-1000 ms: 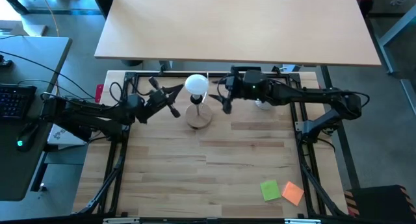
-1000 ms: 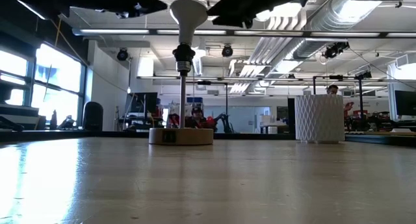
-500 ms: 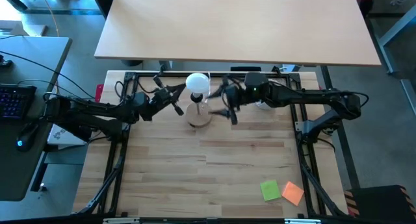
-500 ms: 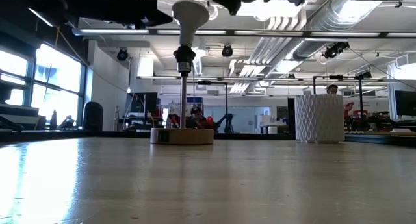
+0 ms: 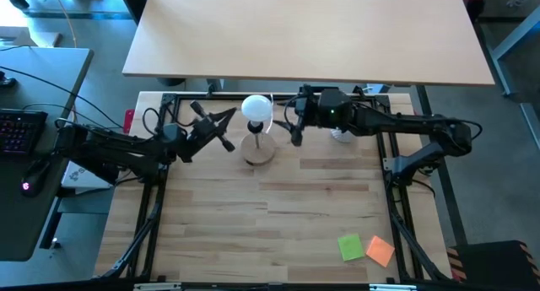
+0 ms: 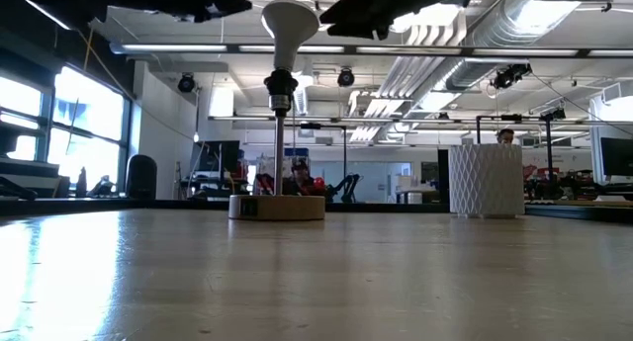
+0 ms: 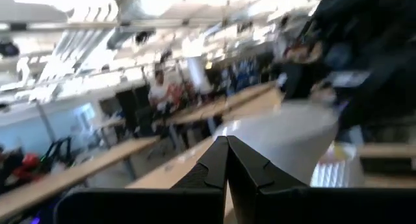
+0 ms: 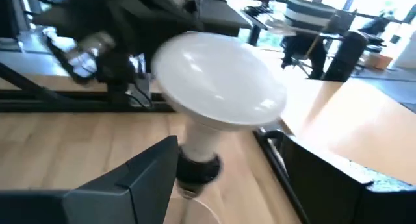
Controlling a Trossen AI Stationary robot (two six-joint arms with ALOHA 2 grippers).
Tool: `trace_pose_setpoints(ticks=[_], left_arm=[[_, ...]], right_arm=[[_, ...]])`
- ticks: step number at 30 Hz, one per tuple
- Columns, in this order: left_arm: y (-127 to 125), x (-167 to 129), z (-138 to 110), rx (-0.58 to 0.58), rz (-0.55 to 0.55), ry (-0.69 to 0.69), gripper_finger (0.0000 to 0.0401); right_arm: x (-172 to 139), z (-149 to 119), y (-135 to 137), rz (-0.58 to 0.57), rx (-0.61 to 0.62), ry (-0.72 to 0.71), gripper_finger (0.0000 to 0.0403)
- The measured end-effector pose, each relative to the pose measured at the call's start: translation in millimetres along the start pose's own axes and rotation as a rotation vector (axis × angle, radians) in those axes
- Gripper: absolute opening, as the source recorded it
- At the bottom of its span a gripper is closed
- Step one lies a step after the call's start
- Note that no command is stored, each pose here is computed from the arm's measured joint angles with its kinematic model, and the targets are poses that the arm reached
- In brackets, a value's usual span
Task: Screw lightbulb
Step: Insert the lightbulb into the lamp
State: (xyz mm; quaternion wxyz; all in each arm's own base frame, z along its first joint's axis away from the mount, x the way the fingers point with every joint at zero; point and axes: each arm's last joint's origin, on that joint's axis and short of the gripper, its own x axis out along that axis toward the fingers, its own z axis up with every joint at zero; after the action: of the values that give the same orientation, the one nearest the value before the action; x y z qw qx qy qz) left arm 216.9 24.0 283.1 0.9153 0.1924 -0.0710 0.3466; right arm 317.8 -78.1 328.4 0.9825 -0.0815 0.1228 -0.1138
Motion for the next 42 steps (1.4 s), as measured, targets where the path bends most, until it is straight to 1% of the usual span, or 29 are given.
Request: trace_pose_setpoints(ticks=[3,6,10,16,21,26,29,31,32,34,39,42], left_arm=[[0,3,8,-0.007,-0.039,-0.048,0.0000],[0,8,11,-0.016,-0.082,-0.062,0.0000],[-5,15,5,0.014,-0.114,0.007,0.0000],[-7,17,4,0.008,-0.111,0.018,0.0000],[-4,19,2,0.005,-0.096,0.025,0.0000],[0,21,-1,0.006,-0.082,0.040,0.0000],[2,23,-6,0.029,-0.061,0.080,0.0000],[3,23,-11,0.062,-0.017,0.128,0.0000],[4,23,-11,0.078,0.010,0.140,0.0000],[5,21,-7,0.098,0.052,0.143,0.0000],[1,14,3,0.111,0.033,0.102,0.0000],[-3,12,6,0.123,-0.003,0.080,0.0000]], right_arm=[[1,0,-9,0.058,0.007,-0.041,0.0273],[3,1,-15,0.109,0.018,-0.086,0.0273],[3,2,-16,0.168,0.034,-0.113,0.0273],[4,0,-15,0.178,0.040,-0.092,0.0273],[4,2,-7,0.260,0.037,-0.108,0.0273],[4,5,5,0.300,0.027,-0.124,0.0273],[3,8,10,0.358,0.017,-0.151,0.0273],[1,9,12,0.373,0.006,-0.157,0.0273],[0,9,12,0.365,0.000,-0.149,0.0273],[-2,9,10,0.311,0.004,-0.127,0.0273],[-5,1,-2,0.092,0.019,-0.002,0.0273],[-2,-3,-11,0.051,0.023,0.010,0.0273]])
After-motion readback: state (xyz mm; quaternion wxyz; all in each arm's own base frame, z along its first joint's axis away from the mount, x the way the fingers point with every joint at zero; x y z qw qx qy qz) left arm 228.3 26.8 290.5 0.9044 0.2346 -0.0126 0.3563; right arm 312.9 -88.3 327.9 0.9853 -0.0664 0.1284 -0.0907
